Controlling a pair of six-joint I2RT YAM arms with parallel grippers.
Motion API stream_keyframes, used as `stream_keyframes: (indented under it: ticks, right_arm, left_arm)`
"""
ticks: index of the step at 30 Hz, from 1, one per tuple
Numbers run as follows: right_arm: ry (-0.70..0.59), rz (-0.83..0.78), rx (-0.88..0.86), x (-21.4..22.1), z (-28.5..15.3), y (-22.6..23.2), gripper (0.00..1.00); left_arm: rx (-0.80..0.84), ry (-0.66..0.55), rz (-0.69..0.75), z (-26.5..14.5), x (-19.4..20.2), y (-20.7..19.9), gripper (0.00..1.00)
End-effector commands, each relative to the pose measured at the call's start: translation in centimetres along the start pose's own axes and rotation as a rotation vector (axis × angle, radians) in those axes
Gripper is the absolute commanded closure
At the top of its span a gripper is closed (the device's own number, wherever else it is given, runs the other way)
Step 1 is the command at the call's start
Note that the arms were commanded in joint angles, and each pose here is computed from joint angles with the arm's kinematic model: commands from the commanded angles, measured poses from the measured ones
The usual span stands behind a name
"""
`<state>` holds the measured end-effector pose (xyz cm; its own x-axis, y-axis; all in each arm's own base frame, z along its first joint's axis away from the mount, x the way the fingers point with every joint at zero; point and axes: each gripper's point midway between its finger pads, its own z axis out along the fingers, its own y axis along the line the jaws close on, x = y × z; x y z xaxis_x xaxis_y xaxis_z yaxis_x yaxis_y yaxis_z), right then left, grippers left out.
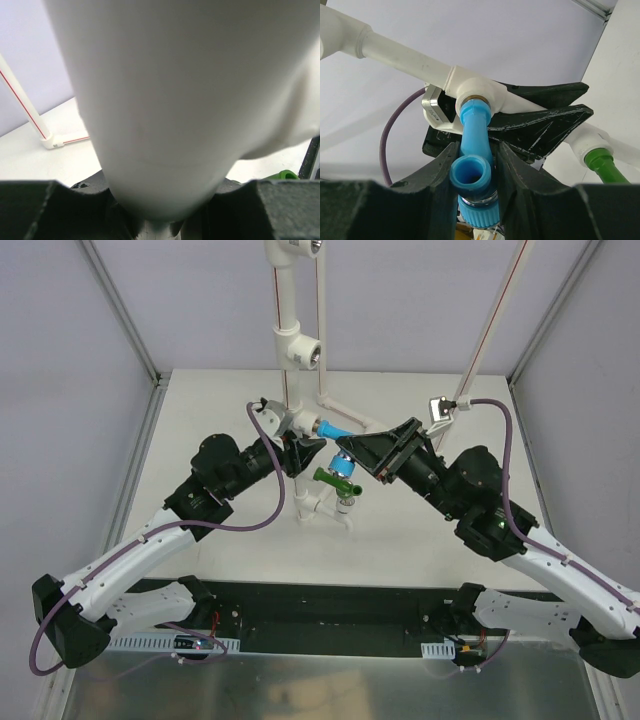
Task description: Install the water faucets
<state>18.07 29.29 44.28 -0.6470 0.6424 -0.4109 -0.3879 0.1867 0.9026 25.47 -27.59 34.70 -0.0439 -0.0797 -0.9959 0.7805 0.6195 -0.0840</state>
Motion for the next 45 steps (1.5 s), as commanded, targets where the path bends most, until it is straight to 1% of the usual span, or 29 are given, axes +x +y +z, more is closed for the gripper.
stream_keyframes:
  ticks: [1, 3, 4, 6, 10, 18, 25, 30, 34, 37, 39, 40, 43, 44, 45]
  right_arm:
    - [-0.185, 0.069, 0.041, -4.1, -0.3, 0.2, 1.0]
    - [-0.183, 0.063, 0.044, -4.1, -0.3, 0.1, 1.0]
    - [-0.185, 0.06, 0.047, -4.2, -0.3, 0.0, 1.0]
    - [-0.181, 0.058, 0.048, -4.1, -0.2, 0.0, 1.0]
    - [-0.176, 0.055, 0.05, -3.9, -0.1, -0.1, 1.0]
    - [-0.172, 0.051, 0.055, -3.8, -0.1, -0.2, 1.0]
    - [-0.165, 0.046, 0.071, -3.6, -0.1, -0.8, 1.0]
    - [-0.159, 0.044, 0.077, -3.4, 0.0, -1.0, 1.0]
    - [-0.157, 0.043, 0.081, -3.3, 0.1, -1.2, 1.0]
    - [-0.158, 0.041, 0.087, -3.3, 0.1, -1.4, 1.0]
    - [-0.158, 0.04, 0.085, -3.3, 0.0, -1.4, 1.0]
    - [-0.161, 0.04, 0.087, -3.3, 0.0, -1.4, 1.0]
    - [-0.168, 0.043, 0.093, -3.4, -0.1, -1.6, 1.0]
    - [-0.168, 0.045, 0.094, -3.4, -0.2, -1.7, 1.0]
    - [-0.174, 0.046, 0.095, -3.5, -0.3, -1.7, 1.0]
  left_arm:
    - [-0.013, 0.144, -0.16, -0.8, 3.2, -0.5, 0.71]
    - [-0.011, 0.133, -0.158, -0.9, 3.0, -0.5, 0.61]
    - [-0.012, 0.124, -0.158, -0.9, 2.9, -0.5, 0.58]
    - [-0.016, 0.113, -0.156, -1.0, 2.7, -0.4, 0.53]
    - [-0.013, 0.087, -0.15, -1.3, 2.0, -0.5, 0.49]
    - [-0.017, 0.047, -0.132, -0.7, 1.3, -0.3, 0.5]
    - [-0.017, -0.086, -0.079, -0.4, -1.0, 0.0, 0.53]
    - [-0.005, -0.143, -0.047, -0.4, -1.9, 0.0, 0.52]
    - [-0.005, -0.164, -0.033, -0.5, -2.6, 0.0, 0.52]
    - [-0.014, -0.168, -0.03, -0.6, -2.7, 0.1, 0.56]
    - [-0.023, -0.169, -0.032, -0.6, -2.7, 0.3, 0.63]
    - [-0.024, -0.173, -0.034, -0.6, -2.8, 0.3, 0.69]
    - [-0.015, -0.169, -0.036, -0.4, -2.8, 0.2, 0.95]
    - [-0.018, -0.163, -0.042, -0.3, -2.6, 0.2, 1.0]
    - [-0.018, -0.162, -0.045, -0.2, -2.6, 0.2, 1.0]
